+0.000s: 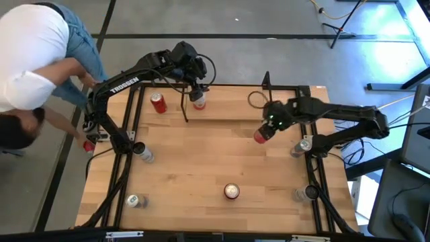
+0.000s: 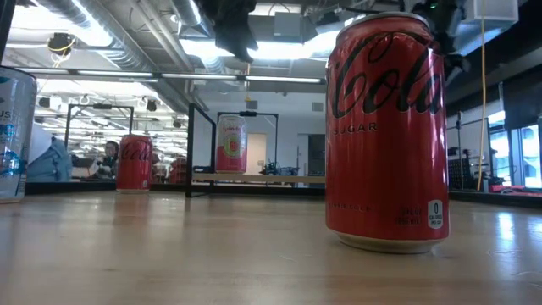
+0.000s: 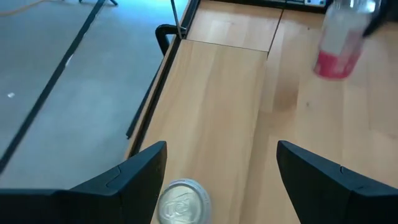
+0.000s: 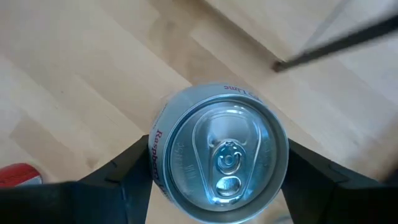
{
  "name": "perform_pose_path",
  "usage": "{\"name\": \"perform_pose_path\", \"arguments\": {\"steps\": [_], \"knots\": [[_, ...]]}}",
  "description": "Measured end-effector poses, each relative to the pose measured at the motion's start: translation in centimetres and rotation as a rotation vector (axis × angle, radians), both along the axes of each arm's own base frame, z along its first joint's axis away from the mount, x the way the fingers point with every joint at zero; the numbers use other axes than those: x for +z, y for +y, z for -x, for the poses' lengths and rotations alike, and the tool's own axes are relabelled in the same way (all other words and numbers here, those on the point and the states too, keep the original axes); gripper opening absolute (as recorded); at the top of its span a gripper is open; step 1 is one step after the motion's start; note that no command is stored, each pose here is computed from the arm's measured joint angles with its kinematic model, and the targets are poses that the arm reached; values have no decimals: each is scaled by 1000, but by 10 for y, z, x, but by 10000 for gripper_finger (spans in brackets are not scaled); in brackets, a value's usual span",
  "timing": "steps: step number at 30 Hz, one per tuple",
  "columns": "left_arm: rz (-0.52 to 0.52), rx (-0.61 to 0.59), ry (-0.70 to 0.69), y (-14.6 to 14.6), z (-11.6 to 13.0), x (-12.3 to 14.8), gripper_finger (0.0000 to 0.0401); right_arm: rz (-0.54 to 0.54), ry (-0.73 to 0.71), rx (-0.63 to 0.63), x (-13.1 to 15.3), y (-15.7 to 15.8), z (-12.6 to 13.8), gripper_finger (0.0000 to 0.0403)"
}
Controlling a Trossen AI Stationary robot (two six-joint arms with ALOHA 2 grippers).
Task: Place canned beverage on shelf
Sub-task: Put the pink soda can on the shelf aligned with the other pink soda can
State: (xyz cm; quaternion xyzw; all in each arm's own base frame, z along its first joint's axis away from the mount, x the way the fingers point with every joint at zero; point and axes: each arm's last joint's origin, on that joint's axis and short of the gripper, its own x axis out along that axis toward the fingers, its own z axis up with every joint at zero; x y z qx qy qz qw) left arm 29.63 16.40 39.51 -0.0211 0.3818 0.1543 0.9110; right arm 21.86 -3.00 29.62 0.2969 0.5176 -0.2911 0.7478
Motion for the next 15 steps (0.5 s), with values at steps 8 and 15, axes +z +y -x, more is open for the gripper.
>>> {"name": "perform_pose_path", "arguments": {"steps": [8, 15], "knots": [[105, 28, 67, -27, -6, -6, 290, 78, 21, 84, -14, 1, -55, 259], [204, 69, 199, -67, -4, -12, 290, 147, 78, 132, -28, -5, -103, 260]]}}
